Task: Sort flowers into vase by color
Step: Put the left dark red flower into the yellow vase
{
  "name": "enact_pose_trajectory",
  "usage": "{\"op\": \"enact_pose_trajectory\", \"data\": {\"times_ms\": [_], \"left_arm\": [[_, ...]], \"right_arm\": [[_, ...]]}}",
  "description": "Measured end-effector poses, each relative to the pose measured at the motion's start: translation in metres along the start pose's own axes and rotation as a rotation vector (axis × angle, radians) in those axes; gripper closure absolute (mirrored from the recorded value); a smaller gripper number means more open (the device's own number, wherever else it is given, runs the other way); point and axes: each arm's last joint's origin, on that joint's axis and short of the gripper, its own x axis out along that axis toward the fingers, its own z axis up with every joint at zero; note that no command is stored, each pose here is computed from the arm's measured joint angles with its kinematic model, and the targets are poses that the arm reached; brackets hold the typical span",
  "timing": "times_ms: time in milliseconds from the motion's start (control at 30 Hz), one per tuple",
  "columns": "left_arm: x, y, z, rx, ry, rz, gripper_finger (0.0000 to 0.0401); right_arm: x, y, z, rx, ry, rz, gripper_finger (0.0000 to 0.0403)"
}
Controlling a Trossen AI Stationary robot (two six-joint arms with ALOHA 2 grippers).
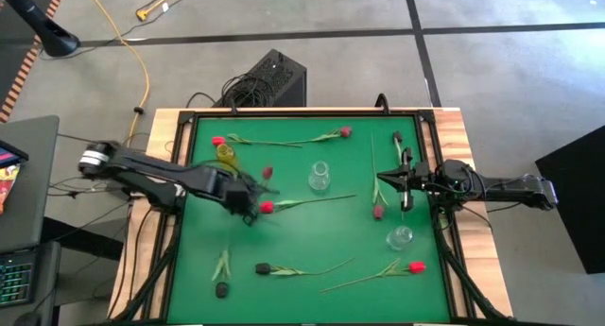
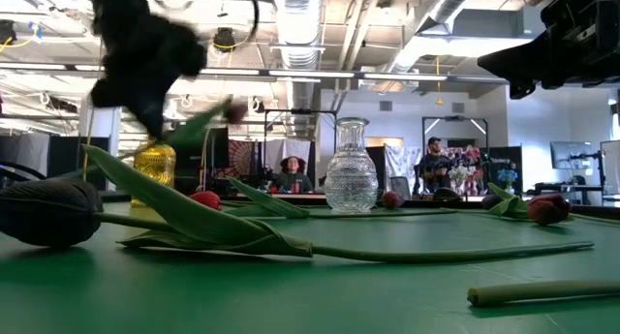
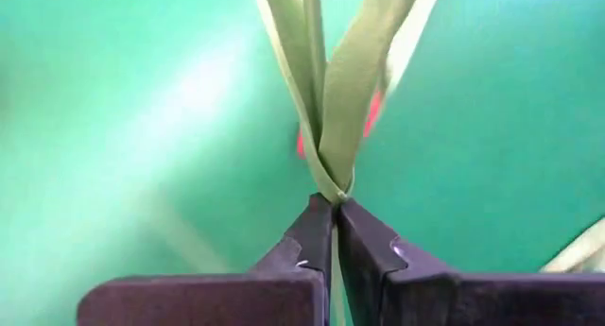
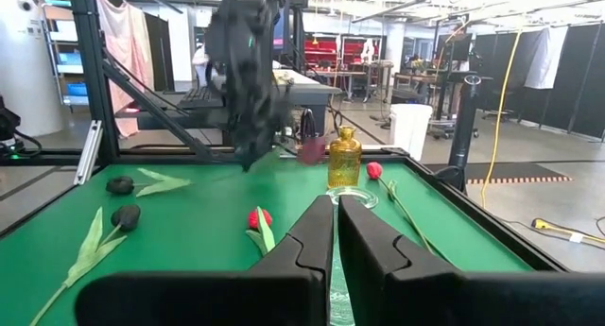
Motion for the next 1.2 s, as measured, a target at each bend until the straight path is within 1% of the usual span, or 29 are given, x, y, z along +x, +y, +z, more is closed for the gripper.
{"op": "enact_pose_trajectory", "data": {"times_ms": [100,233,333,467,667,933,1033,1200], "left_arm": [[-0.03,0.002,0.01,-0.005,-0.242,-0.078,0.0401],[-0.065,0.008,0.019,0.042,-0.537,-0.118,0.0401],[-0.086,0.012,0.023,0.101,-0.712,-0.094,0.0401],[-0.104,0.016,0.028,0.149,-0.875,-0.022,0.0401],[-0.119,0.026,0.039,0.178,-0.992,0.04,0.0401],[-0.13,0.046,0.05,0.216,-1.03,0.081,0.0401],[-0.137,0.054,0.05,0.228,-1.049,0.08,0.0401],[-0.15,0.067,0.044,0.207,-1.089,0.096,0.0401]], "right_arm": [[0.0,0.0,0.0,0.0,0.0,0.0,0.0353],[0.0,0.0,0.0,0.0,0.0,0.0,0.0353],[0.0,0.0,0.0,0.0,0.0,0.0,0.0353],[0.0,0.0,0.0,0.0,-0.001,0.0,0.0353],[0.0,0.0,0.001,0.001,-0.011,0.0,0.0353],[0.0,0.0,0.001,0.0,-0.012,0.0,0.0353],[0.0,0.0,0.002,0.001,-0.018,-0.001,0.0353],[0.0,0.0,0.003,0.001,-0.034,-0.002,0.0353]]}}
